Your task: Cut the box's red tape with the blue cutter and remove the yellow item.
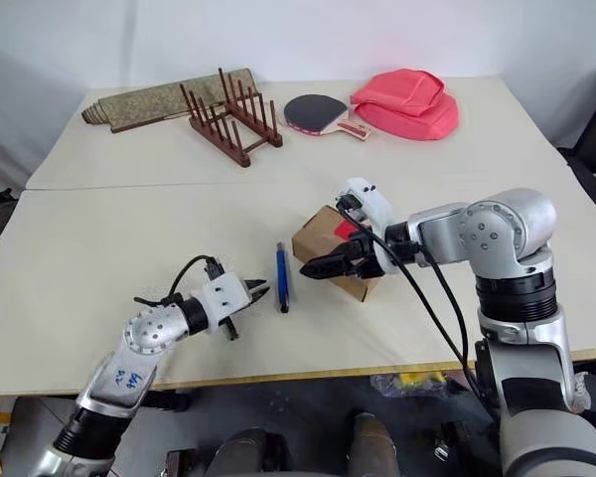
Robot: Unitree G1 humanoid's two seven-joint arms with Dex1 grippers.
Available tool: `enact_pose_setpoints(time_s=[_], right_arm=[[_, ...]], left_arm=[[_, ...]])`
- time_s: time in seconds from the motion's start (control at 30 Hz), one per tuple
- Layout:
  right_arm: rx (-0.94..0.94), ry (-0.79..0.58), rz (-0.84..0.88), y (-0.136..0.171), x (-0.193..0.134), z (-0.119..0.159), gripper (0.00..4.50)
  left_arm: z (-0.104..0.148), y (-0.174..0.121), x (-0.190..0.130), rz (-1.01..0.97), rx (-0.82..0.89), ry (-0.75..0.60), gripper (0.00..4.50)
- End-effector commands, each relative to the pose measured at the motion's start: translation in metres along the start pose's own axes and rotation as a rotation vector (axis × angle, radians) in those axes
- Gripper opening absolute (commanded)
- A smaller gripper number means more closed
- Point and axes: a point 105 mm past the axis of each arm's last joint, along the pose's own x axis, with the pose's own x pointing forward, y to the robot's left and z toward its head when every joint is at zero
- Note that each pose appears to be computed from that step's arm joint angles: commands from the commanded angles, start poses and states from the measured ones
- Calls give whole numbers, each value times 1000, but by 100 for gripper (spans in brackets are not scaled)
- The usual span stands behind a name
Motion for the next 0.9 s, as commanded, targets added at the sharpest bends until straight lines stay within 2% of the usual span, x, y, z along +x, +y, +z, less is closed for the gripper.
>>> enact_pose_setpoints(time_s=[0.03, 0.1, 0.27, 0.4, 0.53, 0.57, 0.73, 0.9], right_arm=[[-49, -37, 3, 8, -7, 9, 447], [-51, -39, -4, 7, -6, 9, 447], [-65, -62, -15, 8, -5, 10, 450], [-72, -81, -19, 9, -6, 10, 450], [-64, -104, -40, 7, -7, 9, 450], [-63, -108, -42, 7, -6, 9, 450], [-54, -132, -44, 8, -5, 6, 450], [-52, -145, -62, 7, -6, 2, 450]], left_arm=[[5, 16, -5, -25, -84, -25, 59], [10, 19, -6, -45, -110, -54, 59], [23, 7, -5, -234, -105, -109, 201], [31, 7, -2, -291, -110, -136, 319], [38, 12, 13, -305, -81, -147, 435], [39, 14, 16, -305, -75, -147, 447], [34, 31, 38, -255, -28, -116, 447], [22, 41, 46, -253, 1, -67, 447]])
